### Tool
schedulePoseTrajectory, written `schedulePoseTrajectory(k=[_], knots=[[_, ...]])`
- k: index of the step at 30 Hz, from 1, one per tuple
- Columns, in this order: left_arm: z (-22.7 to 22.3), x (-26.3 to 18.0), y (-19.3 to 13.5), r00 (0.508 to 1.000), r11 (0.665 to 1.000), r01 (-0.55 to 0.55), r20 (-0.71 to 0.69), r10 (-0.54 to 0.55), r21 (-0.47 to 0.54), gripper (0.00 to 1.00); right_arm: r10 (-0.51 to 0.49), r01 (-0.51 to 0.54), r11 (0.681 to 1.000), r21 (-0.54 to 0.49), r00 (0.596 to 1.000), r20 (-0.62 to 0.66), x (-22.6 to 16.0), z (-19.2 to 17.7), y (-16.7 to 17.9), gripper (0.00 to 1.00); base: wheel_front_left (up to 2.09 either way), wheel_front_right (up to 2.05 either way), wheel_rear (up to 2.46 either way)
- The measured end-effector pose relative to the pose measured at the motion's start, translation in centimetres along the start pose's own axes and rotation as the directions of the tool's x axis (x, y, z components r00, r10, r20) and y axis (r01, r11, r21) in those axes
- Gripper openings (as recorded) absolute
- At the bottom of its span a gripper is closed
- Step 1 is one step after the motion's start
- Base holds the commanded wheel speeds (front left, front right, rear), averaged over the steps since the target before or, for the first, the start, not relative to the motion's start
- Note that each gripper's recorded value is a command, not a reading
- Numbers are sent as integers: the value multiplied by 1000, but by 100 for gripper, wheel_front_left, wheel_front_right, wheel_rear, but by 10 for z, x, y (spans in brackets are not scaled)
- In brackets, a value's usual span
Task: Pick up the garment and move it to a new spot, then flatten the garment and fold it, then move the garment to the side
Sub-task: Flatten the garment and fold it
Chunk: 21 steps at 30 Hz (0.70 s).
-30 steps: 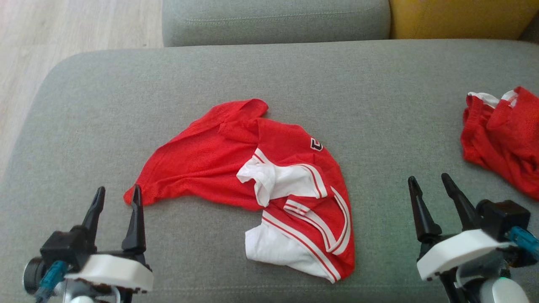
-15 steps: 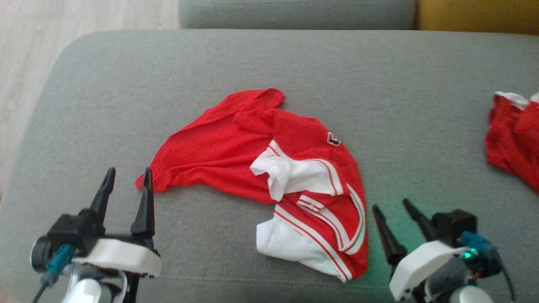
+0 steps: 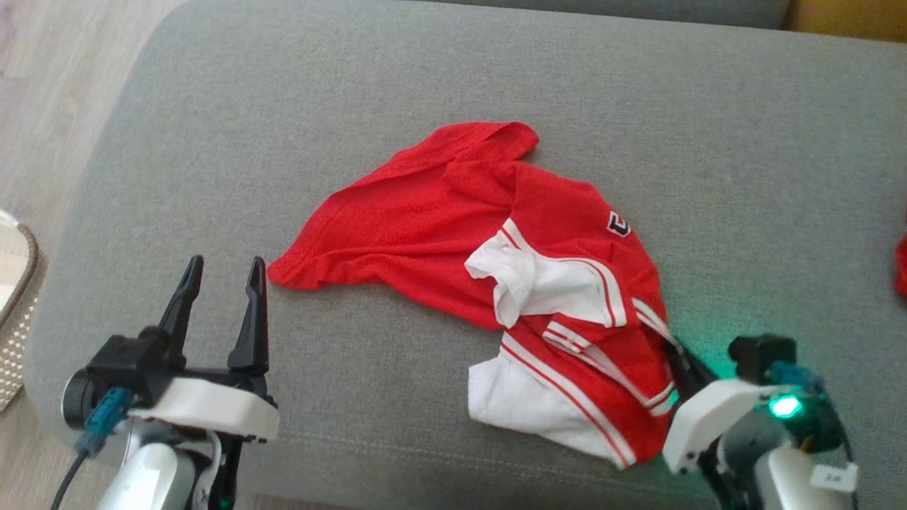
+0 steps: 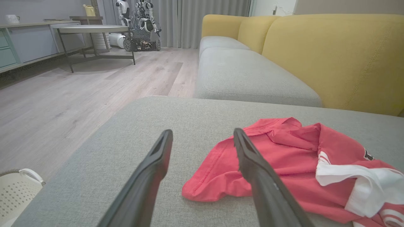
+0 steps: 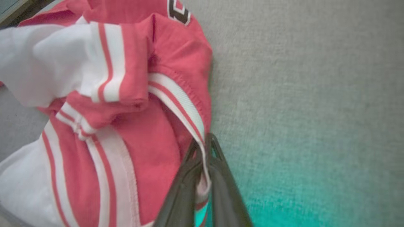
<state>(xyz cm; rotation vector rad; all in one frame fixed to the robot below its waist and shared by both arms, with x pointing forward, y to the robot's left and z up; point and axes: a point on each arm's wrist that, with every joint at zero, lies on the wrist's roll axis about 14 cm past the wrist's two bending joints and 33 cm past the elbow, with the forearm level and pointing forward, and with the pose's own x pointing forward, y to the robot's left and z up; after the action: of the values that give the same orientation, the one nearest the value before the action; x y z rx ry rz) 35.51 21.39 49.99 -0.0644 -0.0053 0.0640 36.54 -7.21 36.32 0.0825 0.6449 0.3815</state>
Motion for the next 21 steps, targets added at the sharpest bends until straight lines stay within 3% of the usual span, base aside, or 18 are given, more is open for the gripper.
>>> schedulePoseTrajectory(k=[6, 13, 21], knots=[[-2, 3, 2, 1000, 1000, -10, -2, 10, -2, 100, -71, 71, 997, -3, 993, 94, 10, 34, -27, 0, 0, 0, 0], [-5, 14, -7, 1000, 1000, 21, -5, -21, -8, 100, -144, 154, 988, -29, 963, 227, 32, 105, -56, 0, 0, 0, 0], [-11, 37, -14, 999, 999, 48, -7, -48, -16, 100, -170, 181, 983, -23, 952, 255, 70, 146, -80, 0, 0, 0, 0]])
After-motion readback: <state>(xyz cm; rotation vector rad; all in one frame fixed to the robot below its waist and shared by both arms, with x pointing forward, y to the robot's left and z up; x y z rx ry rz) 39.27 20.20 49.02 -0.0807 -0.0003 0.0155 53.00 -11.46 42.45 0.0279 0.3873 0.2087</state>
